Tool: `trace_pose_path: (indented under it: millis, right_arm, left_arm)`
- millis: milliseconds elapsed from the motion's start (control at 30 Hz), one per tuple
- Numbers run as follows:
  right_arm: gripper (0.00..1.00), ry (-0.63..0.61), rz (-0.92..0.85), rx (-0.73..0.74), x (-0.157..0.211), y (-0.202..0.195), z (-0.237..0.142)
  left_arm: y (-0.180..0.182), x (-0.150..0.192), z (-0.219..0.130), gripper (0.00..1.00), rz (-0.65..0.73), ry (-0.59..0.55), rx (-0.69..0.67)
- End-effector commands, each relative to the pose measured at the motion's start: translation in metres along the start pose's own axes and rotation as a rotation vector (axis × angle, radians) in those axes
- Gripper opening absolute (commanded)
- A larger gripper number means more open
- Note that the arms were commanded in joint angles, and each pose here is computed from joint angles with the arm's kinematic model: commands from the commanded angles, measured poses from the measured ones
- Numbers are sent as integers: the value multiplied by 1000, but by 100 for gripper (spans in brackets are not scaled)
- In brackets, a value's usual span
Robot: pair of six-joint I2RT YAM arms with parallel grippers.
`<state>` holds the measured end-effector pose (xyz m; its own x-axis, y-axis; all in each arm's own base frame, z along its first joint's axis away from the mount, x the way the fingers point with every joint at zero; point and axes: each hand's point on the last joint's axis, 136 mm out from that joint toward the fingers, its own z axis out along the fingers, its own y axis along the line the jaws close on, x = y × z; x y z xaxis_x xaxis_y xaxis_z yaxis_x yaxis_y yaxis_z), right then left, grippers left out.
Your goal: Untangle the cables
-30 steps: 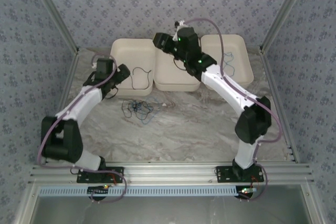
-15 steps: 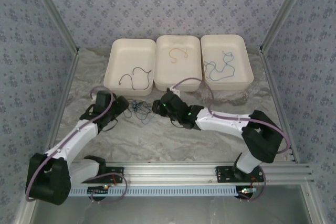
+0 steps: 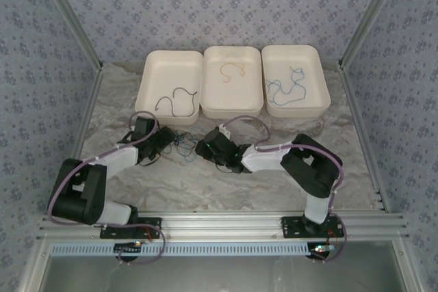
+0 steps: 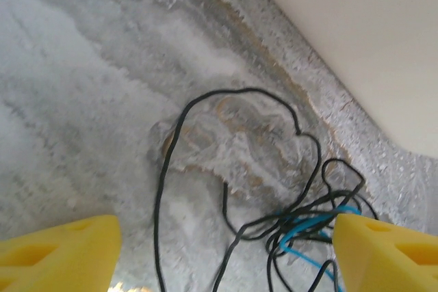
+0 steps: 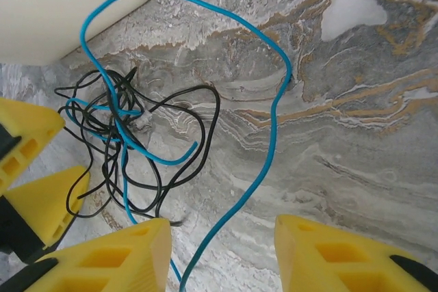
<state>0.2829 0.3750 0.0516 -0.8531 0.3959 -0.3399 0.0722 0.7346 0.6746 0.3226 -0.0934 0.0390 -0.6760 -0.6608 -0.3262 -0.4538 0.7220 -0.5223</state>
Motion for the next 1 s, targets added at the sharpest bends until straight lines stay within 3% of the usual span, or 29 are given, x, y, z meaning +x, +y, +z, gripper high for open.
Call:
trace_pose_path:
  millis: [0,133,200,300,433,567,700,800,967]
  right_arm:
    - [34,-5,74,-35,-6,4,9]
    - [1,-22,89,-19,-14,-2,8]
    - [0,-31,72,5,-16,-5,4]
    - [0,-34,55,22,-18,-9,-3]
    - [0,-45,57,29,-23,-15,-10]
    - [0,-52,59,31,-29,-18,-18]
    - [0,-72,47,45,-38,-21,-29]
    - [0,-90,35,67,-45,-27,-40]
    - [0,-158,20,114,-68,-42,-76]
  left_arm:
    - [-23,-23,4,74,-10,-84,72]
    - [-20,-20,15,65,-8,-69,69]
    - [-25,-23,17,61,-1,-82,90]
    - [-26,-22,22,44,28,-74,73]
    - [-10,-15,33,36,16,-63,30]
    - [1,-10,39,15,-4,-66,15]
    - [10,-10,35,14,-4,-88,-14]
    - [12,-13,27,0,8,-113,-22]
    - [22,-18,15,0,31,-143,-67]
